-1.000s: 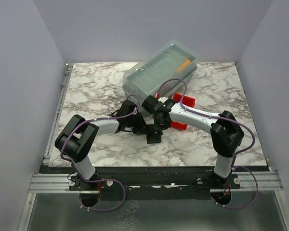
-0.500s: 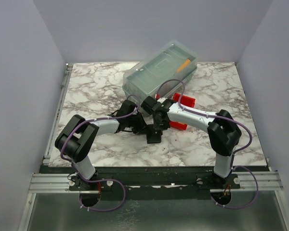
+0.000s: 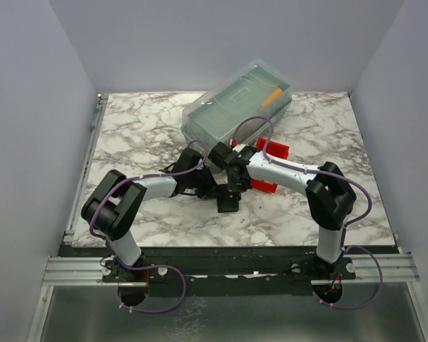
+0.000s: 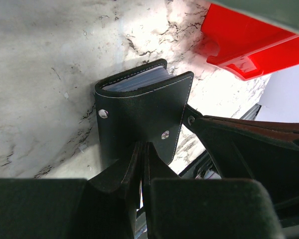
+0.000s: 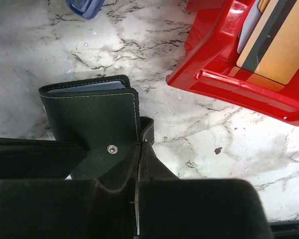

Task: Put the credit cards into the card holder
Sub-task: Close the card holder at the center of the board.

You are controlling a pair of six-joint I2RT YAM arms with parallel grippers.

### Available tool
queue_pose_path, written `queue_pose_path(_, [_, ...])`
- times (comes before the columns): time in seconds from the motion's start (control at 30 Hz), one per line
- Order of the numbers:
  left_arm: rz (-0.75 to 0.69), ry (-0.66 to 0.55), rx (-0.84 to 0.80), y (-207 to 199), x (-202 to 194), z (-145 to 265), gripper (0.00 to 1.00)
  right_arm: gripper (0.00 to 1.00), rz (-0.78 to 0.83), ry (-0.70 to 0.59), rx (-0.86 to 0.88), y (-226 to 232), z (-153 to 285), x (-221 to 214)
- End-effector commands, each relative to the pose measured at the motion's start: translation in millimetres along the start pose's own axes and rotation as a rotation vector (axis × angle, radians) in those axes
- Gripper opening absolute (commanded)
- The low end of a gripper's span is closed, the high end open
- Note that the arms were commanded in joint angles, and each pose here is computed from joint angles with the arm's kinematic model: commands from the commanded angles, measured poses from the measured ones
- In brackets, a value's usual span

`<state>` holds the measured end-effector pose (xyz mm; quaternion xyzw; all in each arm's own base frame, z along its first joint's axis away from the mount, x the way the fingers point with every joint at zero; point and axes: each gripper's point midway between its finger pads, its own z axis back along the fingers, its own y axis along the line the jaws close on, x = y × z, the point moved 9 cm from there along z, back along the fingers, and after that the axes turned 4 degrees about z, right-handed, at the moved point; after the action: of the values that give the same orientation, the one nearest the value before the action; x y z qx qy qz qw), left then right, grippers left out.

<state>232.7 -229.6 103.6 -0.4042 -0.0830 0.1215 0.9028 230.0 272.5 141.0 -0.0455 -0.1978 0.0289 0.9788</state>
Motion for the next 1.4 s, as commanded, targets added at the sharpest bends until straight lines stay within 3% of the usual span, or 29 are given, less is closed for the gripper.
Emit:
queue_pose_path(0.0, [-0.036,0.027,0.069,14.6,-10.1,-12.0,0.08,0.0,-0.025,-0.044,0.024,-3.2,3.8,-1.9])
queue_pose_path(0.2, [-0.032,0.027,0.069,15.2,-10.4,-11.8,0.08,0.0,-0.092,-0.099,0.361,-13.1,4.9,-5.9])
queue_pose_path(0.37, [-0.031,0.028,0.068,15.0,-10.9,-11.5,0.08,0.0,-0.149,-0.129,0.499,-25.7,3.0,-5.1])
queue_pose_path(1.37, [-0.03,0.042,0.041,3.8,-13.5,-11.7,0.08,0.0,-0.148,-0.123,0.812,-45.5,-15.6,-14.3])
